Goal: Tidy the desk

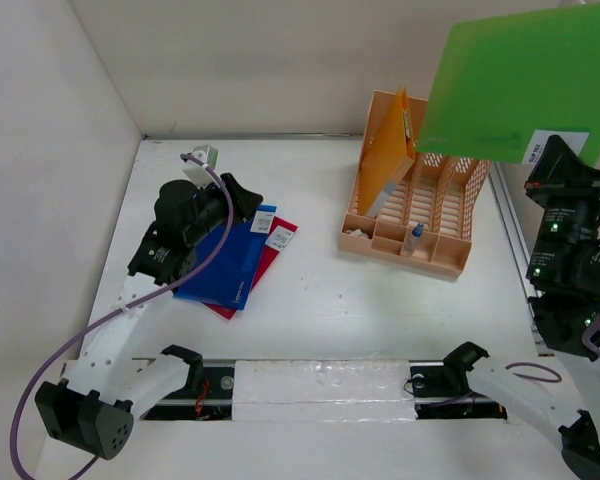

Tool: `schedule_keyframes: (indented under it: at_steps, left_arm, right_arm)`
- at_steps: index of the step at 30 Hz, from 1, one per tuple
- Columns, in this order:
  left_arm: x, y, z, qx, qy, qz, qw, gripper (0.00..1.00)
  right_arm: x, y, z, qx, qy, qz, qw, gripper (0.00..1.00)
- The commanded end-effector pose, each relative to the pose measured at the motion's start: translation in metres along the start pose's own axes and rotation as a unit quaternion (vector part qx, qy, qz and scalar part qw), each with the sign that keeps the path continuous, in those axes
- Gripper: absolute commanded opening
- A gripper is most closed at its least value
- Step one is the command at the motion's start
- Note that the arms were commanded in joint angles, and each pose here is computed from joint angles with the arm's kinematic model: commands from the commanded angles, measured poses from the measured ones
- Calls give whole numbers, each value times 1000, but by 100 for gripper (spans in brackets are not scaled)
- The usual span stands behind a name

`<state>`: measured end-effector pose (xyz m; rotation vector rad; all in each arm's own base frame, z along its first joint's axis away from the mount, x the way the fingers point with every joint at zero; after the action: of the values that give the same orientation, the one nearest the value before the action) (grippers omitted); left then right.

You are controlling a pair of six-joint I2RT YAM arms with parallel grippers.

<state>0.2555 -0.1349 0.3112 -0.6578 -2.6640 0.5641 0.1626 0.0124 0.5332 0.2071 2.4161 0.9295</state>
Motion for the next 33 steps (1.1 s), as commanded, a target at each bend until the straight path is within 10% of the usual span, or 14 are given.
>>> schedule_keyframes:
  at_steps: [1, 16, 26, 33]
  left_arm:
    - [0, -6, -12, -6, -28, 16, 999, 35]
    - [-2, -4, -11, -5, -23, 14, 1000, 35]
    - [-5, -6, -9, -3, -16, 23, 1000, 34]
    - [-4, -6, -10, -3, -20, 22, 1000, 35]
  right_arm:
    - [-16, -2, 8, 28, -22, 50, 998, 0]
    - [-29, -35, 86, 128, 41, 103, 986, 0]
    - [4, -34, -9, 14, -65, 75, 995, 0]
    - [-24, -31, 67, 106, 30, 82, 990, 0]
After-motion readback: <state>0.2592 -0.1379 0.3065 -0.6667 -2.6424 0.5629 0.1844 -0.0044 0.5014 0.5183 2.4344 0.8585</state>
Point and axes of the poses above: each gripper's point midway between its finger pads, its own x axis back along the fingers, its own y axis along the line the jaws close on, z = x × y, the point moved 6 cm from there along x, back along the fingers, and after that the axes turned 3 degrees about -x, right-handed, at the moved point
